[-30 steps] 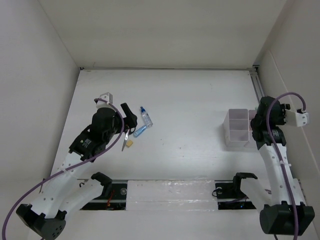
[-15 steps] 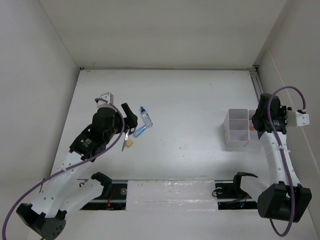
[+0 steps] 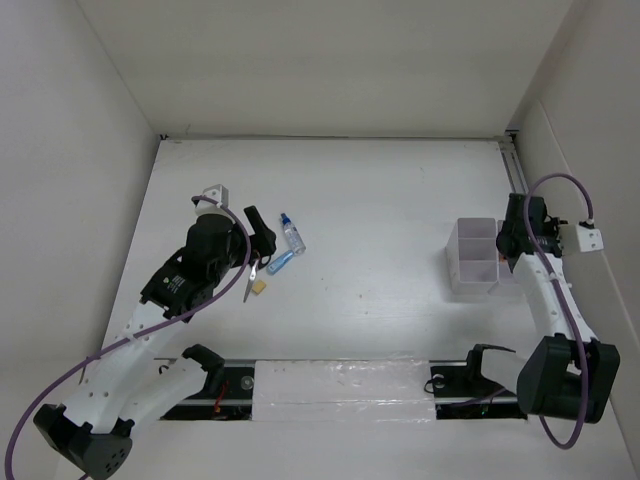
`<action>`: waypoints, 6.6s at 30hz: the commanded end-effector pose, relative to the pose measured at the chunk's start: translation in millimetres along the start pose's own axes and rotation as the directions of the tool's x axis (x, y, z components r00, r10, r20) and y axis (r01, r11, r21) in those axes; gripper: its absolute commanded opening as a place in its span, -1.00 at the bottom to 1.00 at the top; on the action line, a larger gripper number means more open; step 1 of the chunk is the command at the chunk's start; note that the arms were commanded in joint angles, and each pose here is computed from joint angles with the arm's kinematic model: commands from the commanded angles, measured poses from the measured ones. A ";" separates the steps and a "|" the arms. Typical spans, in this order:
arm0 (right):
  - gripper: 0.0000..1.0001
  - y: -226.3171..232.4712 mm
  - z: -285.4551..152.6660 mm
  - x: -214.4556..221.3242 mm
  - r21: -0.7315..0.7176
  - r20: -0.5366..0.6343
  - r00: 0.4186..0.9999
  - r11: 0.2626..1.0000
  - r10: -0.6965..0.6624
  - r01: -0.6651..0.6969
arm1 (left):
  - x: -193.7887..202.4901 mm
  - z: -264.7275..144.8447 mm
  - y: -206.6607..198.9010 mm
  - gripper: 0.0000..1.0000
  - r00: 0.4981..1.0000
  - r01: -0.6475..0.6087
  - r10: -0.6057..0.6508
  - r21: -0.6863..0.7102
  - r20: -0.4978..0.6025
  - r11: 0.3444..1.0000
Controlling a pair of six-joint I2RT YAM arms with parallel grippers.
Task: Sort the stationery into containers
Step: Place the stationery into the container, then grab a piece of stationery with the left arm
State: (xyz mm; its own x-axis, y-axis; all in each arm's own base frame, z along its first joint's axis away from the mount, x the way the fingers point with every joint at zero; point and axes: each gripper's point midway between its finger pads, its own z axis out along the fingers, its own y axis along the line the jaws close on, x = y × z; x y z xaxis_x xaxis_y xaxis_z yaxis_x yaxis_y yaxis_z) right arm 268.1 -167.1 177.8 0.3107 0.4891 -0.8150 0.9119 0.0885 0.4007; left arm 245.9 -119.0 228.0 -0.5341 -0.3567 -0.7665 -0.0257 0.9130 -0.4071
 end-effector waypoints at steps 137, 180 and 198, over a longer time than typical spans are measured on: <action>1.00 45.3 -406.3 59.6 -0.969 -0.166 0.757 -0.037 -0.632 -0.243 | 83.8 134.6 -0.6 0.85 0.816 -0.406 0.389 0.054 -0.429 0.912; 1.00 58.3 -372.3 58.7 -0.952 -0.299 0.800 0.107 -0.520 -0.287 | 138.3 152.3 9.8 0.95 0.716 -0.388 0.376 0.113 -0.588 0.915; 1.00 55.8 -371.6 50.0 -0.947 -0.311 0.806 0.097 -0.503 -0.305 | 160.4 145.1 36.8 0.76 0.691 -0.390 0.299 0.010 -0.658 0.921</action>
State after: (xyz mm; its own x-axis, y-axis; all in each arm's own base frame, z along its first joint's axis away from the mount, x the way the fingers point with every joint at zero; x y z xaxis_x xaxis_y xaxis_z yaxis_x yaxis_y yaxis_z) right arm 234.9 185.1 297.7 -0.3226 0.5800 -0.7480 -0.2321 0.7176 0.6566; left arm 296.4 -182.8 29.4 -0.9097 0.1697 -0.3791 0.2268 0.9676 -0.1112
